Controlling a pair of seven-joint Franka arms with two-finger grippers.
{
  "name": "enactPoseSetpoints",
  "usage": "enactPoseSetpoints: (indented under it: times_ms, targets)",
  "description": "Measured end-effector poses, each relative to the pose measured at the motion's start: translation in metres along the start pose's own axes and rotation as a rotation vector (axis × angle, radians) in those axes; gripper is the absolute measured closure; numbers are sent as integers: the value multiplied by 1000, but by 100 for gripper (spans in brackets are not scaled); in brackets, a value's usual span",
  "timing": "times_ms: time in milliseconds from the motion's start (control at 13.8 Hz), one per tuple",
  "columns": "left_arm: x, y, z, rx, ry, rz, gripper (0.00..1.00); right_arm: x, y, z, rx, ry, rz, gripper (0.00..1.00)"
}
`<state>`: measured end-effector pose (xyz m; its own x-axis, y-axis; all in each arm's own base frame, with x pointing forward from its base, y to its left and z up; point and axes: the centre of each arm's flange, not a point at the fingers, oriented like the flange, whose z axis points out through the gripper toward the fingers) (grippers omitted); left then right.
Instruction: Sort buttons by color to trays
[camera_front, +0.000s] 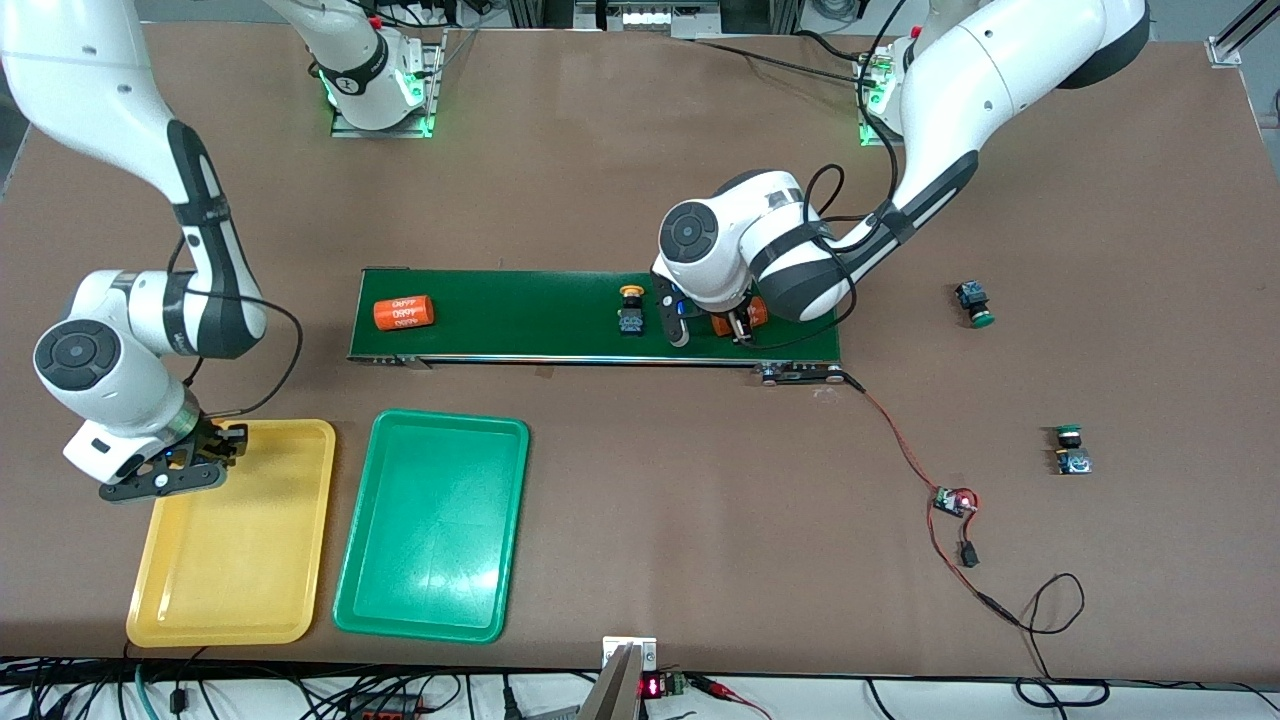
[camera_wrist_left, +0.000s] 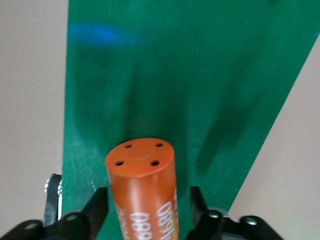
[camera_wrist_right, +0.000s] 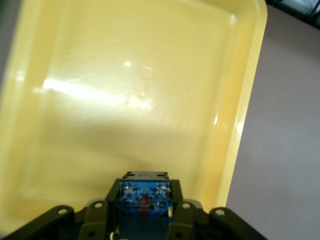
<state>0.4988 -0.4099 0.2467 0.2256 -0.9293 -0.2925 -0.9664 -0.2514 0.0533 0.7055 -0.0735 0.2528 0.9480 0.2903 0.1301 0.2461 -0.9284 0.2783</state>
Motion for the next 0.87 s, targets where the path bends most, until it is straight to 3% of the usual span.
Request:
enactPoseSetpoints:
  times_ms: [145,509,654,872]
  targets:
    - [-5,-7,-10,9,-8,-17,1,-5,9,24,-8,45,-16,59]
    - [-57,-61,-45,-5,-124,-154,0,-5,2,49,-11,92,-29,59]
    - [-83,-89,-39,-12,-152,-293,0,-4,4,55,-13,93,-28,59]
    - [-137,-138,-21,-31,-183,-632,0,-4,6,58,-15,92,-24,59]
